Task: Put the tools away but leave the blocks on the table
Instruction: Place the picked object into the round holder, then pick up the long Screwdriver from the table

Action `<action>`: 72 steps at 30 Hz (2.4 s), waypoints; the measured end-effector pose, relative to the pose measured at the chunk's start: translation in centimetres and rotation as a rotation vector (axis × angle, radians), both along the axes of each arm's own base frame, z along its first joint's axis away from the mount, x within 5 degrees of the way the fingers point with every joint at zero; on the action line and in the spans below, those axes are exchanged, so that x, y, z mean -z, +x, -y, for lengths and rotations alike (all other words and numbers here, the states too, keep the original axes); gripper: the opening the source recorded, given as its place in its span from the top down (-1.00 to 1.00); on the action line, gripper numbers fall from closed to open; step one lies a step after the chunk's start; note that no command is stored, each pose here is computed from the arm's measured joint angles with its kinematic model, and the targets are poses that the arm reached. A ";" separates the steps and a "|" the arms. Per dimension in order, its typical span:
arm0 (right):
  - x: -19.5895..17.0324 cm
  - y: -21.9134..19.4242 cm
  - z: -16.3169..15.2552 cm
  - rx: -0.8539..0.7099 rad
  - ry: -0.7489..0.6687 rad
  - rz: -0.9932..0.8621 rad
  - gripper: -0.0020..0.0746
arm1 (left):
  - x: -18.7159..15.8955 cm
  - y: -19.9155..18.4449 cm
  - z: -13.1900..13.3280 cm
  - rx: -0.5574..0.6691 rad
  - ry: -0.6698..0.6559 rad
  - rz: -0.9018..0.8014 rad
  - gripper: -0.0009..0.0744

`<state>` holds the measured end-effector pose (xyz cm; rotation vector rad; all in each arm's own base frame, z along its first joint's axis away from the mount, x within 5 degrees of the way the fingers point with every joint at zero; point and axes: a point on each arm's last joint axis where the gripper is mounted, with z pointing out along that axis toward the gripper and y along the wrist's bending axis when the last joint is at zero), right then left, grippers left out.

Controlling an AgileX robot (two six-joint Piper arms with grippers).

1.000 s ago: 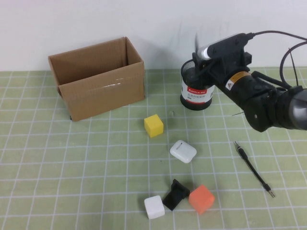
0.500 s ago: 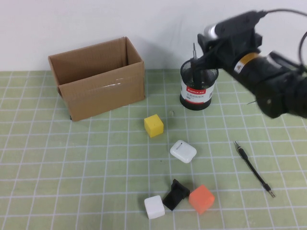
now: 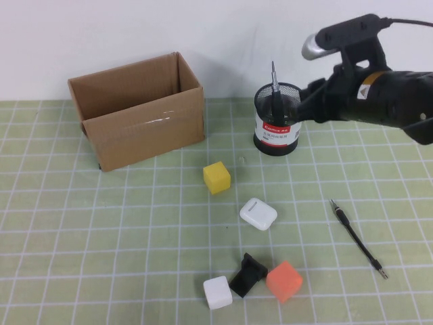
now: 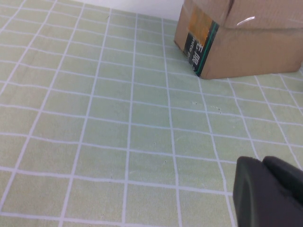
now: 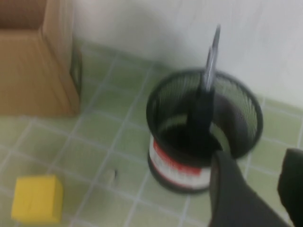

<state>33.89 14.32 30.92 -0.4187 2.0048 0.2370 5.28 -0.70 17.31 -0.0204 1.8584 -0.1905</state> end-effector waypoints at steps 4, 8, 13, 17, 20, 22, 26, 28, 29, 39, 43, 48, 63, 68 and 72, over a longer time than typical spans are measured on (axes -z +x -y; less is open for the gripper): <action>-1.8 -1.5 0.8 -0.007 -0.047 0.003 0.44 | 0.0 0.0 0.0 0.000 0.000 0.000 0.99; -3.1 -3.1 1.9 -0.011 -0.161 -0.015 0.44 | 0.0 0.0 0.0 0.000 0.000 0.000 0.99; -2.7 -4.4 3.1 0.039 -0.230 -0.158 0.44 | 0.0 0.0 0.0 0.000 0.000 0.000 0.99; -0.6 -5.0 3.8 0.084 -0.323 -0.362 0.44 | 0.0 0.0 0.0 0.000 0.000 0.000 0.99; 1.7 -5.3 4.0 0.090 -0.374 -0.469 0.44 | 0.0 0.0 0.0 0.000 0.000 0.000 0.99; 3.4 -5.3 3.9 0.086 -0.388 -0.527 0.44 | 0.0 0.0 0.0 0.000 0.000 0.000 0.99; 6.0 -4.8 3.2 0.078 -0.366 -0.614 0.43 | 0.0 0.0 0.0 0.000 0.000 0.000 0.99; 6.8 -4.4 2.9 0.074 -0.353 -0.627 0.39 | 0.0 0.0 0.0 0.000 0.000 0.000 0.99; 7.3 -4.2 2.8 0.073 -0.354 -0.635 0.36 | 0.0 0.0 0.0 0.000 0.000 0.000 0.99; 11.9 -2.1 1.9 0.064 -0.398 -0.729 0.23 | 0.0 0.0 0.0 0.000 0.000 0.000 0.99; 12.9 -0.6 1.3 0.053 -0.407 -0.731 0.23 | 0.0 0.0 0.0 0.000 0.000 0.000 0.99; 14.3 1.0 0.5 0.055 -0.411 -0.758 0.23 | 0.0 0.0 0.0 0.000 0.000 0.000 0.99; 10.3 2.5 0.2 0.153 -0.344 -0.700 0.85 | 0.0 0.0 0.0 0.000 0.000 0.000 0.99; 4.1 2.9 0.1 0.155 -0.260 -0.532 0.85 | 0.0 0.0 0.0 0.000 0.000 0.000 0.99; -0.2 3.2 0.0 0.135 -0.193 -0.321 0.85 | 0.0 0.0 0.0 0.000 0.000 0.000 0.99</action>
